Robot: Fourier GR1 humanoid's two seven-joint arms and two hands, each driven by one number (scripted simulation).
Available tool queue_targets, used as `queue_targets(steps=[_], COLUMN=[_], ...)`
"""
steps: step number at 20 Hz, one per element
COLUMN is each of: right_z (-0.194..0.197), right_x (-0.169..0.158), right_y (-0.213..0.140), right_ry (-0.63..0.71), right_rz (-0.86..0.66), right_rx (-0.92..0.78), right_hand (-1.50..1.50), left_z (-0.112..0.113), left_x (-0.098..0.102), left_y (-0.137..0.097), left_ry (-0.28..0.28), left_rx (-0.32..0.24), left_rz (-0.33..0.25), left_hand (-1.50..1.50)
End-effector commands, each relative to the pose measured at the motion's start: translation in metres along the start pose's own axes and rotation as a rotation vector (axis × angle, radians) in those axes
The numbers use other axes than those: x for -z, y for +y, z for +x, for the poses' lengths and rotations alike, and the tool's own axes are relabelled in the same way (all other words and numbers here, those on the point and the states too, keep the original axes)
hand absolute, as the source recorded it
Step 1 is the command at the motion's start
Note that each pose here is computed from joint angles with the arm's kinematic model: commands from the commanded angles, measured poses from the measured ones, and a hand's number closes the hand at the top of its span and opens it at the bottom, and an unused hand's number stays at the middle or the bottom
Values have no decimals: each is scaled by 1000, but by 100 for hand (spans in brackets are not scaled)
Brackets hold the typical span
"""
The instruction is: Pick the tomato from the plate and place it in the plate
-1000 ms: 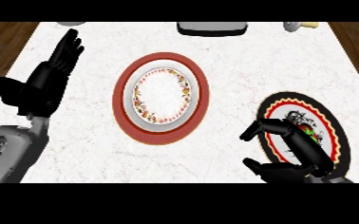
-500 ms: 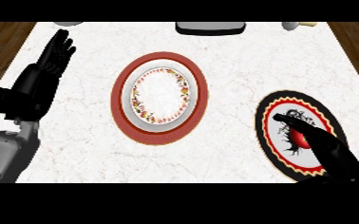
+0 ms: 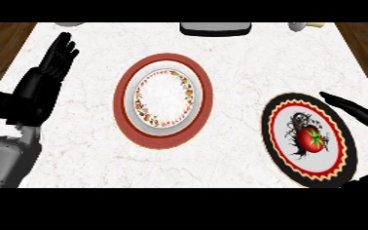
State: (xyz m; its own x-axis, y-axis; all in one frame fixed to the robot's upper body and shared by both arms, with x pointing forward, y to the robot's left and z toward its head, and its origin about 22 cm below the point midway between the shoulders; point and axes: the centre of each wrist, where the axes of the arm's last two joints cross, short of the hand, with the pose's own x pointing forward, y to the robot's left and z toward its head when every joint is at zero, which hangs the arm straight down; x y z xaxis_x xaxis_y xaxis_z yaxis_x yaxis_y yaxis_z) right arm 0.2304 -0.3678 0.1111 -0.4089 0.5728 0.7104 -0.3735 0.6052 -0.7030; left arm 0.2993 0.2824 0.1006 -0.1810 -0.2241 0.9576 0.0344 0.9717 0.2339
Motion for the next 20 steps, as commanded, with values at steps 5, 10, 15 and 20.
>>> queue_targets(steps=[5,10,15,20], right_z=[34,35,26,9], right_x=[8,24,34,28], right_y=[-30,-18,-6,2], right_ry=[313,370,395,472], right_rz=[335,414,391,392], right_rx=[-293,-322,-357,-442], right_hand=[-150,-150,-150,-150], left_z=[-2,-1,11,23], left_x=[-6,-1,6,5], left_y=[7,-13,-1,-8], left_ry=[-20,-7,-9,-17], left_rx=[-6,-6,0,10], left_rz=[-11,-16,5,2], left_hand=[0,0,0,0])
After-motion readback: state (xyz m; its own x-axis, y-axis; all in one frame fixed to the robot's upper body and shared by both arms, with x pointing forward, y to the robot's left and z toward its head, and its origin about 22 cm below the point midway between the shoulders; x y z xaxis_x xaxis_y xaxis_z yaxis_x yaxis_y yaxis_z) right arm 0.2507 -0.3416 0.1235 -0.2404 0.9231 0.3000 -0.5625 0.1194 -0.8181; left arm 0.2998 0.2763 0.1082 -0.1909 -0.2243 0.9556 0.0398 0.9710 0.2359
